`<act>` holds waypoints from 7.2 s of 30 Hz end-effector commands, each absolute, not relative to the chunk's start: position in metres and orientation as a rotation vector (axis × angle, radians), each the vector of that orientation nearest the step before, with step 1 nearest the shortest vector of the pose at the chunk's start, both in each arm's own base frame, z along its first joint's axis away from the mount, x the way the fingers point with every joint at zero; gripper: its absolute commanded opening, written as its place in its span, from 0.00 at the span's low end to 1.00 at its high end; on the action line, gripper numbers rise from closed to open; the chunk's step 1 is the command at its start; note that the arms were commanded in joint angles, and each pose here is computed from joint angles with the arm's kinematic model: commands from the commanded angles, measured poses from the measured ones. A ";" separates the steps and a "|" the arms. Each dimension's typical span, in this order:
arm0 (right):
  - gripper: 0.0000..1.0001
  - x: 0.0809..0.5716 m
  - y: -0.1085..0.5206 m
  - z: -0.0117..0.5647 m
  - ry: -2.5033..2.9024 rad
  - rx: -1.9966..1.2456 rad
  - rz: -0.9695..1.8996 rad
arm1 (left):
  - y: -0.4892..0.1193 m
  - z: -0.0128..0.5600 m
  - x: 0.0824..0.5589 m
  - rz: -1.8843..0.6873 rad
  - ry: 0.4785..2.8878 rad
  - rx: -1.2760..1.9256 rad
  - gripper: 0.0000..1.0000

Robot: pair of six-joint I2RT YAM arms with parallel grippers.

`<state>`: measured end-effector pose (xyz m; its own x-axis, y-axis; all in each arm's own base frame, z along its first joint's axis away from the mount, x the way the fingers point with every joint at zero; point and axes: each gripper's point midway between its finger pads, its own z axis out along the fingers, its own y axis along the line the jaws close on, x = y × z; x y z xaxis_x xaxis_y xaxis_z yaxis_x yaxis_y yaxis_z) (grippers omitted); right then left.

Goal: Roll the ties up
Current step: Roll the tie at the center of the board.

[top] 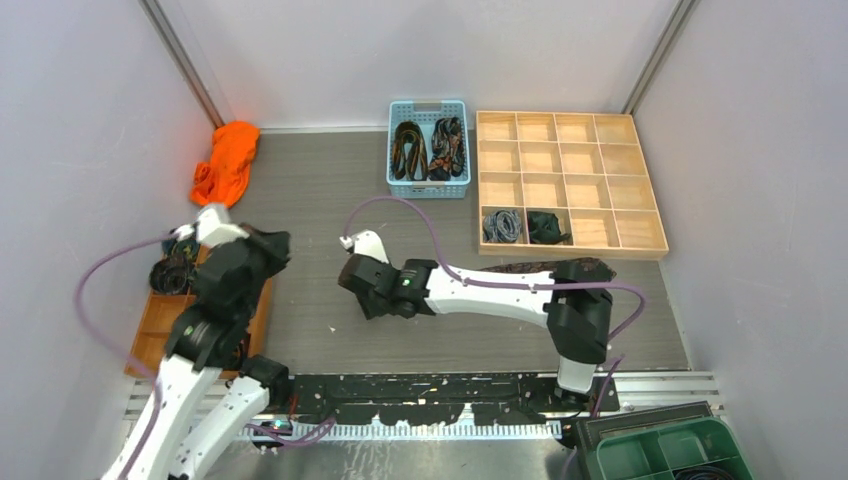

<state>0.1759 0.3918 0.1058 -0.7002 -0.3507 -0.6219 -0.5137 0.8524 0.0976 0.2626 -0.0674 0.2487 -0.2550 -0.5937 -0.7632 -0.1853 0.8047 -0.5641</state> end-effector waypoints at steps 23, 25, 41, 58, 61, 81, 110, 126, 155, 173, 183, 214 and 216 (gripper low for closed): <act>0.62 0.217 0.414 0.037 2.387 -0.806 -0.173 | 0.022 0.260 0.171 -0.081 1.777 -0.670 0.00; 0.59 0.216 0.410 0.031 2.410 -0.798 -0.181 | 0.023 0.259 0.171 -0.077 1.778 -0.668 0.00; 0.22 0.217 0.420 0.056 2.457 -0.621 0.113 | 0.016 0.285 0.168 -0.136 1.753 -0.607 0.00; 0.18 0.167 0.477 0.115 2.532 -0.325 1.242 | -0.015 0.315 0.191 -0.261 1.752 -0.495 0.00; 0.18 0.167 0.481 0.116 2.497 -0.253 1.393 | -0.018 0.312 0.195 -0.264 1.763 -0.483 0.00; 0.18 0.173 0.422 0.067 2.536 0.001 1.378 | -0.060 0.293 0.223 -0.406 1.842 -0.390 0.00; 0.56 0.188 0.362 0.093 2.524 -0.236 0.780 | -0.155 0.122 0.270 -0.698 2.232 -0.215 0.00; 0.01 0.117 0.384 0.034 2.606 -0.414 0.823 | -0.180 0.034 0.260 -0.818 2.441 -0.189 0.00; 0.01 0.156 0.406 -0.011 2.547 -0.354 0.675 | -0.165 -0.014 0.205 -0.827 2.573 -0.300 0.00; 0.14 0.179 0.327 0.108 2.406 -0.367 0.293 | -0.082 0.214 0.281 -0.353 2.017 -0.524 0.00; 0.42 0.184 0.386 0.127 2.364 -0.679 0.102 | -0.021 0.277 0.198 -0.298 1.798 -0.601 0.00; 0.69 0.182 0.436 0.064 2.290 -0.937 -0.149 | -0.007 0.265 0.182 -0.226 1.825 -0.604 0.00; 0.68 0.182 0.433 0.056 2.305 -0.940 -0.188 | -0.007 0.263 0.182 -0.220 1.829 -0.599 0.00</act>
